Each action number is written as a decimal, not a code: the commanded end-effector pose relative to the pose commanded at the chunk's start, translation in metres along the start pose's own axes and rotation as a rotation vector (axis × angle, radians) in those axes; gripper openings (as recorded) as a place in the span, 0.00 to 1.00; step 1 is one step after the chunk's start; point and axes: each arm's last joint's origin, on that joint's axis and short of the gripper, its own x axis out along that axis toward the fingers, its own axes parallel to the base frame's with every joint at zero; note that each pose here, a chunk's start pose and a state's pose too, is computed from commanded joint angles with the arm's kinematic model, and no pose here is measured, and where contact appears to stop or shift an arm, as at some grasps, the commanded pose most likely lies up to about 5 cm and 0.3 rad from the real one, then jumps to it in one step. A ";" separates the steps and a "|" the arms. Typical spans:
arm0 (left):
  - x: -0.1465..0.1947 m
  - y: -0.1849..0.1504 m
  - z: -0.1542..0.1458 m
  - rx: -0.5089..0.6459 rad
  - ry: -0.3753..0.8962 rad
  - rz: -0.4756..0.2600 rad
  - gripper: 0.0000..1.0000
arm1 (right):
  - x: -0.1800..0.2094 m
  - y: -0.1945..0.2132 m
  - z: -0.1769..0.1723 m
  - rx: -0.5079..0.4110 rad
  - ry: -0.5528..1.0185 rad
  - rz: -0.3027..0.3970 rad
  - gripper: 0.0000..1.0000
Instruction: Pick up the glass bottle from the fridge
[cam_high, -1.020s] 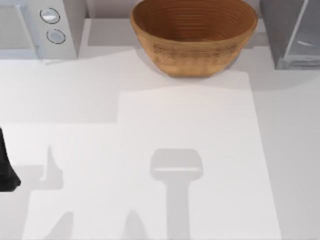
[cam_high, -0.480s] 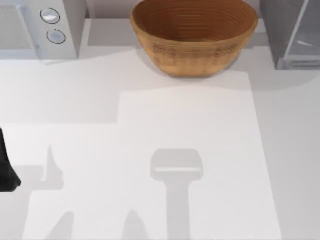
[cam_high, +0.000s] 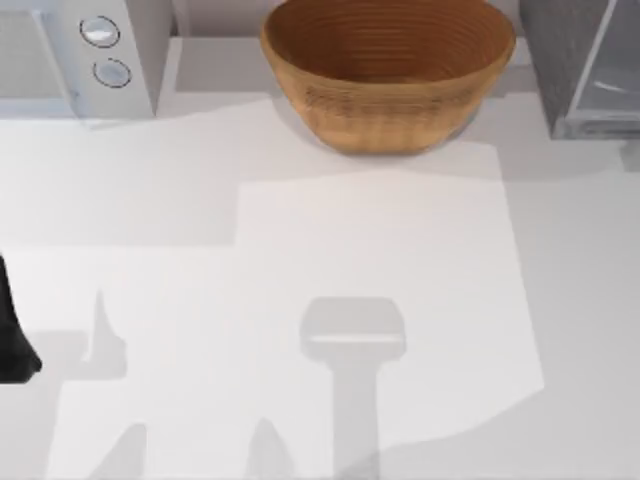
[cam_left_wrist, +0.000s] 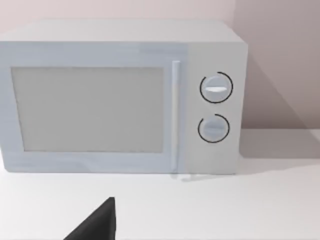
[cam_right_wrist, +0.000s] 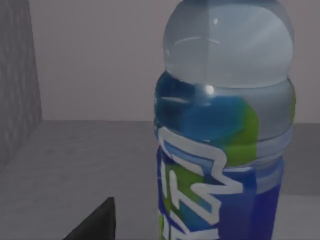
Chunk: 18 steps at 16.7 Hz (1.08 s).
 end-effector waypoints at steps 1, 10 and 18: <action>0.000 0.000 0.000 0.000 0.000 0.000 1.00 | 0.006 0.003 0.000 0.001 0.004 0.000 1.00; 0.000 0.000 0.000 0.000 0.000 0.000 1.00 | 0.025 0.004 -0.002 0.002 0.010 0.000 1.00; 0.000 0.000 0.000 0.000 0.000 0.000 1.00 | 0.070 0.005 0.000 0.001 0.007 0.000 1.00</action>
